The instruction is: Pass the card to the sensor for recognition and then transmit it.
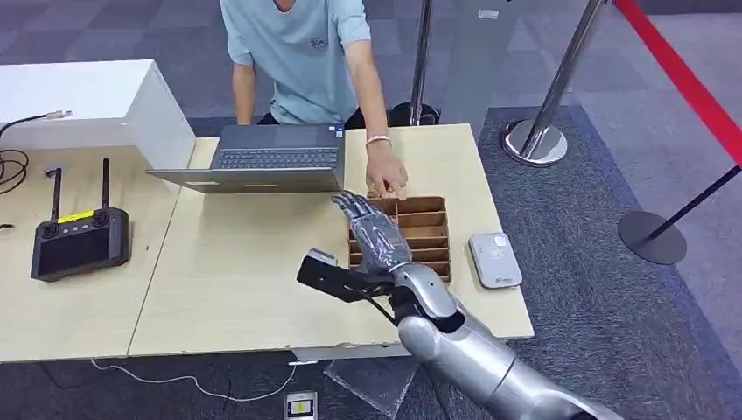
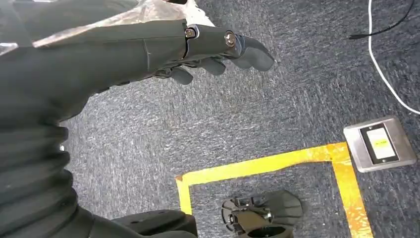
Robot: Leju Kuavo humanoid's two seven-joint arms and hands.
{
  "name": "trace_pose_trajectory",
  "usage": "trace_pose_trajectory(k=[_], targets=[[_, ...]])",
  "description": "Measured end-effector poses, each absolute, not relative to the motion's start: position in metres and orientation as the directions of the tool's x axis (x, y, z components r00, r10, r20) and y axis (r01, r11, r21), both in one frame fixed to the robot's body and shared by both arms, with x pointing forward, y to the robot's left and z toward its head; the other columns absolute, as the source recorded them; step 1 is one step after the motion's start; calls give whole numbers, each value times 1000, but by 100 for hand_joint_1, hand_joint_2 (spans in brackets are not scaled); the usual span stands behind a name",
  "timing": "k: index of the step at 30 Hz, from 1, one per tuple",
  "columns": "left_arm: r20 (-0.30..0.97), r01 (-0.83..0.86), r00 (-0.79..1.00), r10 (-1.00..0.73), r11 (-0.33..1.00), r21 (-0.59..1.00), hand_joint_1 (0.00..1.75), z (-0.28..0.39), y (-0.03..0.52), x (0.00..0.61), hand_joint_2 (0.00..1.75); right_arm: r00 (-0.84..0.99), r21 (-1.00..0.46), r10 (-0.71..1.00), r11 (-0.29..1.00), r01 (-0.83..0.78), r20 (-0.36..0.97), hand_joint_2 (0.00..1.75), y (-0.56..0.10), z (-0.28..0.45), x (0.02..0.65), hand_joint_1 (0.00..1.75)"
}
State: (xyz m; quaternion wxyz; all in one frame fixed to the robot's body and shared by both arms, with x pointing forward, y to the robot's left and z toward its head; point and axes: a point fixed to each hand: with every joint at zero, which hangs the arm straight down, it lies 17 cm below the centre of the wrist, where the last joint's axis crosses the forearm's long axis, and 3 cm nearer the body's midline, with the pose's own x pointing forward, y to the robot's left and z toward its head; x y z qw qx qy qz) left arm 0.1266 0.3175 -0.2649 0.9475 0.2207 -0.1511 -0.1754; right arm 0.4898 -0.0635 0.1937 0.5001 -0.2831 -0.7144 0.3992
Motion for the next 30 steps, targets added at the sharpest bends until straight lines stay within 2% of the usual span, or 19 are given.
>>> trace_pose_trajectory(k=[5,7,9,11,13,17,20,24,26,30], targets=[[201,270,894,-400,840,470,0,-265,314,124,175,-424,-844,770,535,23,477,175,-83,176,490,10],[203,270,894,-400,841,470,0,-265,313,125,175,-408,-852,782,524,19,471,175,-91,166,492,14],[203,270,894,-400,841,470,0,-265,313,125,175,-389,-861,796,508,12,464,175,-97,156,495,26],[205,270,893,-401,841,469,0,-265,312,125,175,-368,-870,810,493,4,457,175,-103,146,497,28],[206,269,893,-400,841,469,0,-265,312,125,175,-356,-876,818,483,0,451,175,-108,141,498,44],[206,268,893,-399,842,468,0,-265,312,125,175,-336,-884,831,468,-8,443,175,-115,131,501,52],[207,268,893,-399,842,468,0,-265,311,125,175,-326,-887,837,461,-12,439,175,-119,127,503,45],[207,268,893,-399,842,468,0,-265,311,125,175,-319,-891,843,453,-13,433,175,-122,124,505,49],[207,268,893,-399,843,467,0,-265,311,125,175,-316,-893,845,450,-14,431,175,-123,124,506,45],[207,268,893,-399,842,468,0,-265,311,125,175,-314,-894,847,447,-14,428,175,-124,124,507,52]])
